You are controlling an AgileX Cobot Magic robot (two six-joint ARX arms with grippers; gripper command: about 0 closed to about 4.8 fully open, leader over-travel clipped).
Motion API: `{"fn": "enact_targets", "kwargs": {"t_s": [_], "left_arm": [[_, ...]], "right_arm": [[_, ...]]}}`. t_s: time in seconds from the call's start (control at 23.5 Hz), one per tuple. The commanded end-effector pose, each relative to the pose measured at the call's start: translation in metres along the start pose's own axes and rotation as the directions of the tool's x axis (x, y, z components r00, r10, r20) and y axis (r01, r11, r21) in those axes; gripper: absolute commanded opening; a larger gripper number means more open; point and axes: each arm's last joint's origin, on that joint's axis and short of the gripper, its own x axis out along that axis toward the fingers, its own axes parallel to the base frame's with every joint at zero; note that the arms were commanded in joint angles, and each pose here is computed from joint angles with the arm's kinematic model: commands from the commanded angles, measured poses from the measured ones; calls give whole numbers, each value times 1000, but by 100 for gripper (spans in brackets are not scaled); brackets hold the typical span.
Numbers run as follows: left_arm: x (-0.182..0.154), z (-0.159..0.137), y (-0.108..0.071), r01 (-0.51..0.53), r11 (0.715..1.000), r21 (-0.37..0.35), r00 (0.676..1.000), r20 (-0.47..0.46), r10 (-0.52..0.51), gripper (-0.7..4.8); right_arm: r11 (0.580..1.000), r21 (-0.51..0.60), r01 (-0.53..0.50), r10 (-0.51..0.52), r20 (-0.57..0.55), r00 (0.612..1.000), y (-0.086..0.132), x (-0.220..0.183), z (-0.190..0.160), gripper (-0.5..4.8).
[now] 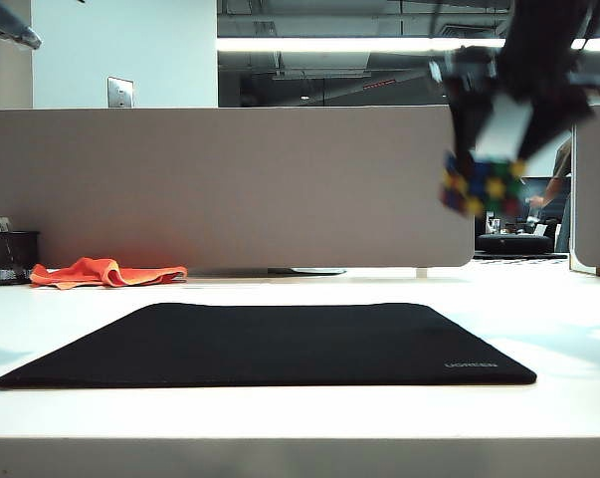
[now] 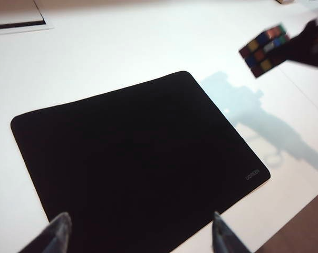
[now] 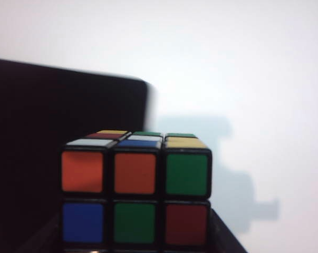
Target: Pick up the cube on the right side of the mouse pad, then place it in the center of the mouse pad.
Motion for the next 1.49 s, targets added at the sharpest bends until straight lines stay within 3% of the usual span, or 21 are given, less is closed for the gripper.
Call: {"fn": "enact_targets", "kwargs": {"t_s": [0.04,0.09,0.34,0.47,0.68,0.98,1.02,1.15,1.32,1.41,1.45,1.49], "left_arm": [[-1,3,0,-4,996,89,1000,18,2,340],[-1,2,0,-5,991,135,1000,17,2,340],[-1,0,0,-1,978,209,1000,-11,3,340],[-1,-4,0,-1,980,197,999,-41,9,340],[-1,-6,0,-18,982,189,998,-60,30,340],[-2,-7,1,-29,983,181,996,-78,44,340],[-1,-8,1,-29,983,180,996,-80,44,340],[-2,-8,1,-28,984,178,995,-85,44,340],[-2,-10,1,-26,985,172,994,-99,43,340],[-2,-9,1,-27,984,175,995,-92,44,340],[-2,-9,1,-28,984,176,995,-89,44,340],[-2,-9,1,-41,983,177,994,-89,58,322]], "right_arm": [[995,-37,-96,99,111,989,28,-27,18,292],[990,-62,-125,132,132,982,41,-31,21,292],[970,-132,-206,219,94,971,88,-18,20,292],[960,-169,-226,232,17,973,112,13,11,292],[956,-185,-229,220,-68,973,128,58,-2,292],[954,-189,-232,198,-183,963,135,101,-20,292],[955,-191,-227,188,-200,961,136,108,-24,304],[956,-191,-224,181,-219,959,137,114,-27,450],[953,-204,-224,178,-221,959,135,99,-17,463],[951,-248,-185,152,-147,977,129,64,3,463],[959,-255,-124,114,-52,992,123,38,14,462],[967,-244,-74,86,42,995,116,12,23,427]]}}
